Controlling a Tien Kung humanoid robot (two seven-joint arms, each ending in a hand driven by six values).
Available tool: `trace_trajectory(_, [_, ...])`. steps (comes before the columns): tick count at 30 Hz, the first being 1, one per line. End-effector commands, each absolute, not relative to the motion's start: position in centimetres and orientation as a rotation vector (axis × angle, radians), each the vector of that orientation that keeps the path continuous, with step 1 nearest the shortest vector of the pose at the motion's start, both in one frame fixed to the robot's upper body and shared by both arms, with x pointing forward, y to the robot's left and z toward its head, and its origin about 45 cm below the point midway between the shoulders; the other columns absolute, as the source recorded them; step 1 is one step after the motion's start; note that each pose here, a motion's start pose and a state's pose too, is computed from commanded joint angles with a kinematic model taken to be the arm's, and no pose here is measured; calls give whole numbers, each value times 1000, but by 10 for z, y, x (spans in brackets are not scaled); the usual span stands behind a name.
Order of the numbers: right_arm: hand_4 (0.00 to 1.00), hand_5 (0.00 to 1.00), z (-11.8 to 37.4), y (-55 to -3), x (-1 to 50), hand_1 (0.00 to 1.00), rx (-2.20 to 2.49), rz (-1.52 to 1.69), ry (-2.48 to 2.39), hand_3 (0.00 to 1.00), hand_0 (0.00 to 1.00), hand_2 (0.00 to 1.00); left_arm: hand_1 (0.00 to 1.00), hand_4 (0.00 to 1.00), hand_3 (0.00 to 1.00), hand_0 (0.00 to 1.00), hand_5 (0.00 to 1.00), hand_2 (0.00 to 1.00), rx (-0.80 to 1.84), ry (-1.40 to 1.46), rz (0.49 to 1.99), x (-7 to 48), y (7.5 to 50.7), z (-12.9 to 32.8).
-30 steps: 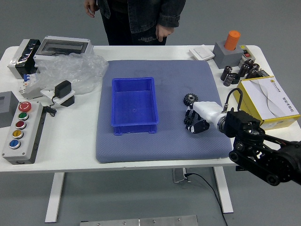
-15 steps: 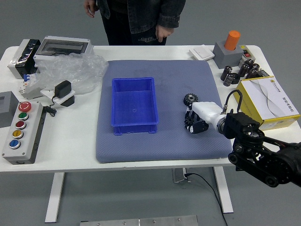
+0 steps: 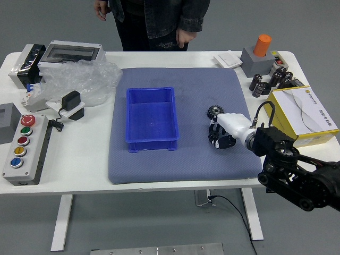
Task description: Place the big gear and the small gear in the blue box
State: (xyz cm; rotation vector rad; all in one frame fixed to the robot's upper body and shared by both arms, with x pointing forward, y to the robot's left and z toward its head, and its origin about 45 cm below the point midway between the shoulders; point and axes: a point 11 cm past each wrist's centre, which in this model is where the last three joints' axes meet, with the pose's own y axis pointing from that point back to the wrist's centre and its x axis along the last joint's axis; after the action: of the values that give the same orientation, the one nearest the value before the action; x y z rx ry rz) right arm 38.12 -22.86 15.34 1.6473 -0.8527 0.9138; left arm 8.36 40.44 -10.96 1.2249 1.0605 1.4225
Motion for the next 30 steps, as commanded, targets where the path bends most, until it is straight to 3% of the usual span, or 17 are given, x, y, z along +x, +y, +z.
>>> trace_trajectory(30, [686, 34, 186, -225, 391, 483, 1645, 981, -944, 530, 595, 486, 676, 443, 698, 727, 10, 699, 1226, 1061, 1423, 83, 406, -109])
